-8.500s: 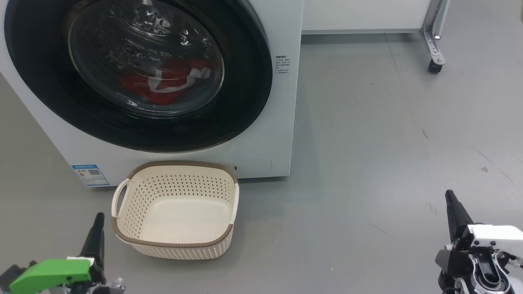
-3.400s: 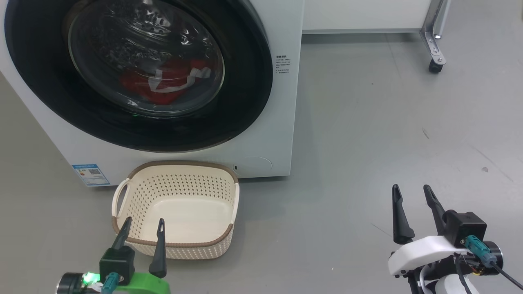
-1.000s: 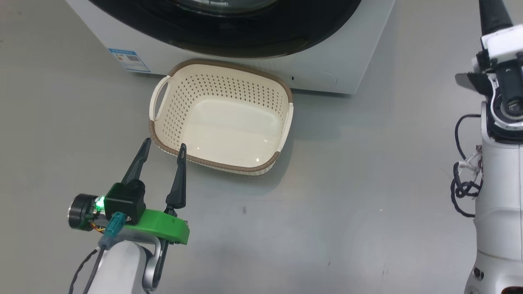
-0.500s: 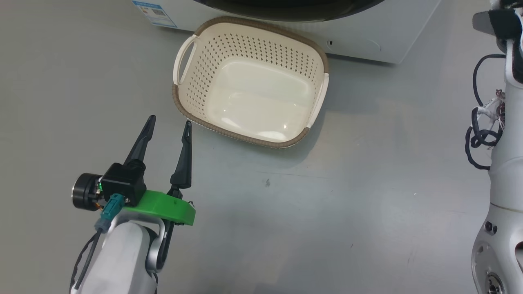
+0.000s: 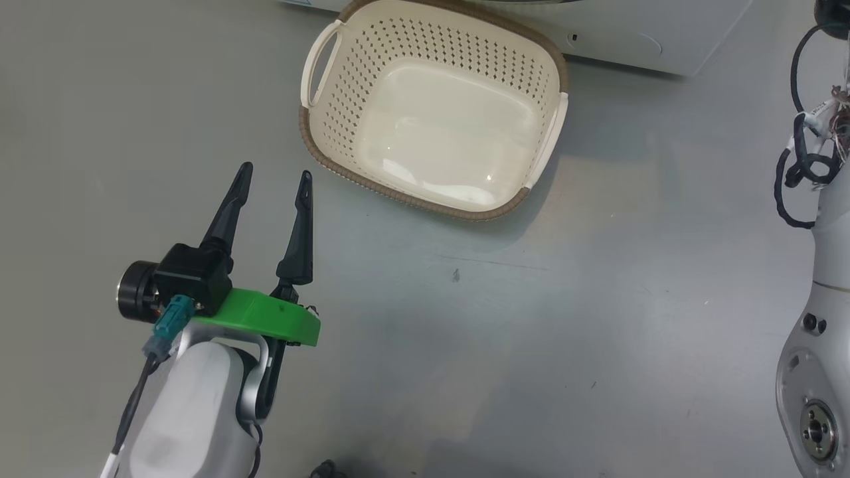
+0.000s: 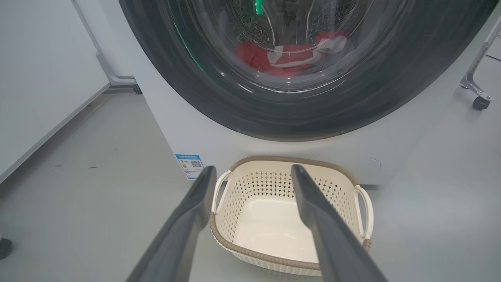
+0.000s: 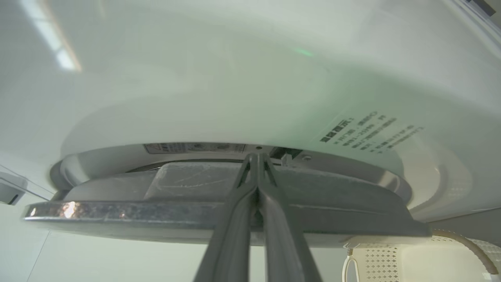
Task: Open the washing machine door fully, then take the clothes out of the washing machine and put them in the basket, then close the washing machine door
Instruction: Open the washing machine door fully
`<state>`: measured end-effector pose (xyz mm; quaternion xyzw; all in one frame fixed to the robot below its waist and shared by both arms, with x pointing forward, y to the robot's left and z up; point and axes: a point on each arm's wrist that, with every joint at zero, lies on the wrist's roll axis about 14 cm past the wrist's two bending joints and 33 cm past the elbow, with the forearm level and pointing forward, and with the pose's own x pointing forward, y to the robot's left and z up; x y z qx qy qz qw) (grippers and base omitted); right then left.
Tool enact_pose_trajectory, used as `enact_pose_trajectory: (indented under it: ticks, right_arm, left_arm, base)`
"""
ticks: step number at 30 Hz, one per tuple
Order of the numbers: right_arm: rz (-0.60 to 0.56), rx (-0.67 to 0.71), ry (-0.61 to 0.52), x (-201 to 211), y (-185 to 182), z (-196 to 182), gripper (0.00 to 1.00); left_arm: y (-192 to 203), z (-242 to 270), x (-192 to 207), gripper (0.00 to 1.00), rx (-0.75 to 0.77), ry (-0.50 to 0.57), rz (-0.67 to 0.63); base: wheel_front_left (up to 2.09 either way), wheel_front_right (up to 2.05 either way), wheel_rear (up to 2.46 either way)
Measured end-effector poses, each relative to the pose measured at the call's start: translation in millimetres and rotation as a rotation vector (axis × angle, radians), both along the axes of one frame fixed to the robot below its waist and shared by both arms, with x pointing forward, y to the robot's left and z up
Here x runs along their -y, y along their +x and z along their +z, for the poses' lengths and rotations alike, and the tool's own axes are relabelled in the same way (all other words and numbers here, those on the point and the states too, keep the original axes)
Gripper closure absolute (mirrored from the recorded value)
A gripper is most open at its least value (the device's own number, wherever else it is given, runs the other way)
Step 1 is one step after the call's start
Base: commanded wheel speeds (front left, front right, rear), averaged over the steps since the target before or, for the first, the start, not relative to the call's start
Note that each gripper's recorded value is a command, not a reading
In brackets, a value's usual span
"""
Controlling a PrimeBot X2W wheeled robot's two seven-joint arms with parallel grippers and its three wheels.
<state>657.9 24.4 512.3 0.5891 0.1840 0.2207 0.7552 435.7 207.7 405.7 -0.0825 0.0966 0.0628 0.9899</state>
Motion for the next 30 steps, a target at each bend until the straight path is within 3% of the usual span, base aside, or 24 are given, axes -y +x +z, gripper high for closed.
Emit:
enact_pose_trajectory:
  ticks: [20, 30]
  right_arm:
    - [0.103, -0.145, 0.248, -13.5, 16.9, -0.3, 1.00]
    - [0.133, -0.196, 0.300, -16.7, 17.4, -3.2, 1.00]
  left_arm:
    - [-2.2, -7.8, -0.2, 0.00, -0.028, -0.001, 0.003]
    - [-1.7, -4.3, -0.1, 0.00, -0.020, -0.005, 0.006]
  base:
    - [0.00, 0.00, 0.00]
    - [0.00, 0.00, 0.00]
